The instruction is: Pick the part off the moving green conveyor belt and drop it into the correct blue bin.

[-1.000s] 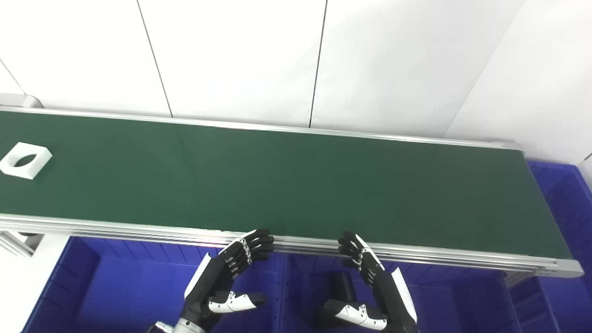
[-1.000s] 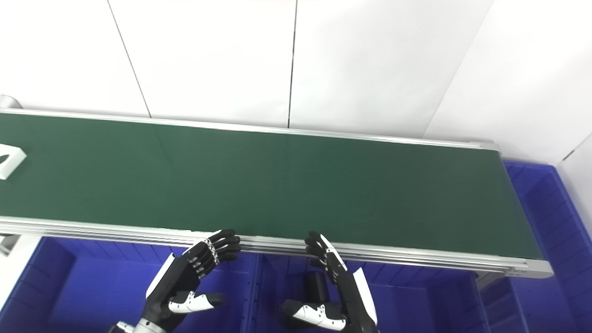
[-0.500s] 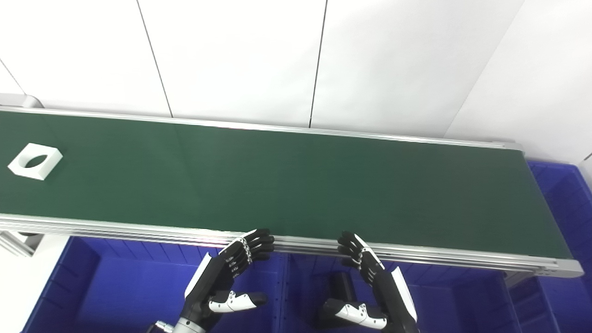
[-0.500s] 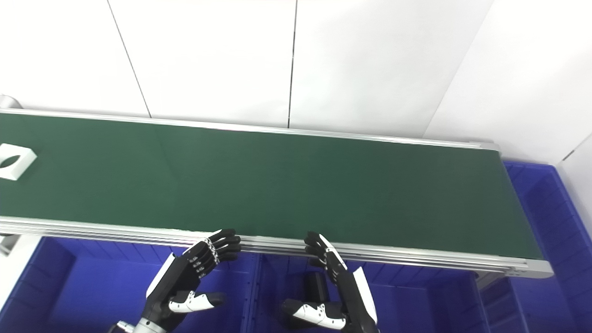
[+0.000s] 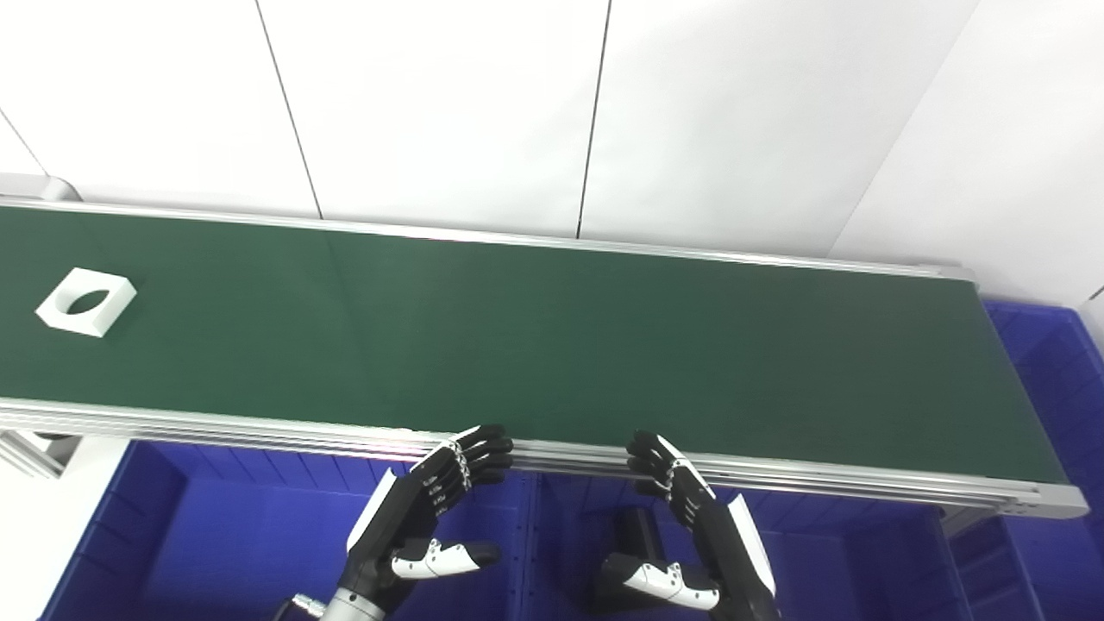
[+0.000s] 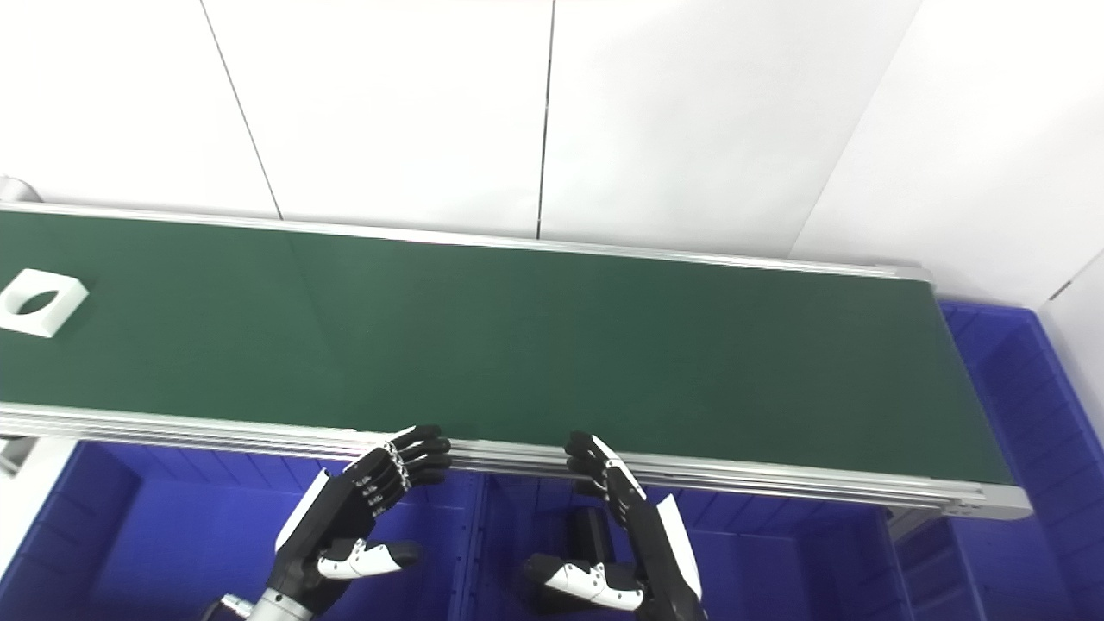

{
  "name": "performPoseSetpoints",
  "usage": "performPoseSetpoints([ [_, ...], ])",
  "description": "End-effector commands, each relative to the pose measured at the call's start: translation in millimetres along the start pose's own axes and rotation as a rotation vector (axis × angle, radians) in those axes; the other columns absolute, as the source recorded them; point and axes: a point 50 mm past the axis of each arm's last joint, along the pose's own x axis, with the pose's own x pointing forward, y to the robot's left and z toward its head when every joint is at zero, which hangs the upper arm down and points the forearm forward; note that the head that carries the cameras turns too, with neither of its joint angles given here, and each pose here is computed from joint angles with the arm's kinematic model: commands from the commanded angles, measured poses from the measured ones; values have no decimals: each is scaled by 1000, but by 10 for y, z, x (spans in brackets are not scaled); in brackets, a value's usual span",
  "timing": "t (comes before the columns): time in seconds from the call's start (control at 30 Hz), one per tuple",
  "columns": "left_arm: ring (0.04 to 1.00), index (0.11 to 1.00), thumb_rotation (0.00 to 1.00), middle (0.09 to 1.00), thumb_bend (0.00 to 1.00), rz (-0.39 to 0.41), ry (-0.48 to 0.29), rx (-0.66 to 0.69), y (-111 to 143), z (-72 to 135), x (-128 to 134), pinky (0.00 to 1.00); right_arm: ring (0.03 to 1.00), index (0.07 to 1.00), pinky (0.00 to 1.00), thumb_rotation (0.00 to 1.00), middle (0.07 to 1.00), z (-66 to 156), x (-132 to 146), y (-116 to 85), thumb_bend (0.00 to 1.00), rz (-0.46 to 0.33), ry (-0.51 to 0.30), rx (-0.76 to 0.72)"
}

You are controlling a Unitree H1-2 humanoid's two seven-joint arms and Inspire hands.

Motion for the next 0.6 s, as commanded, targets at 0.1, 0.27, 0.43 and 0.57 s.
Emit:
performPoseSetpoints([
  [0.1,777,810,362,801,923,1,-59,21,2,78,73,753,847,883,775,460,864,51,74,8,866,-4,-61,12],
  [0.27,771,809,357,796,920,-8,-59,41,-5,85,66,745,851,885,778,458,868,4,77,6,853,0,-65,13],
  [0.43,764,799,329,787,930,-10,-64,50,30,96,59,732,855,896,783,470,876,-49,81,16,847,1,-69,16],
  [0.57,754,793,317,780,947,-5,-60,53,60,92,60,718,863,905,795,471,884,-82,93,28,838,3,-74,22],
])
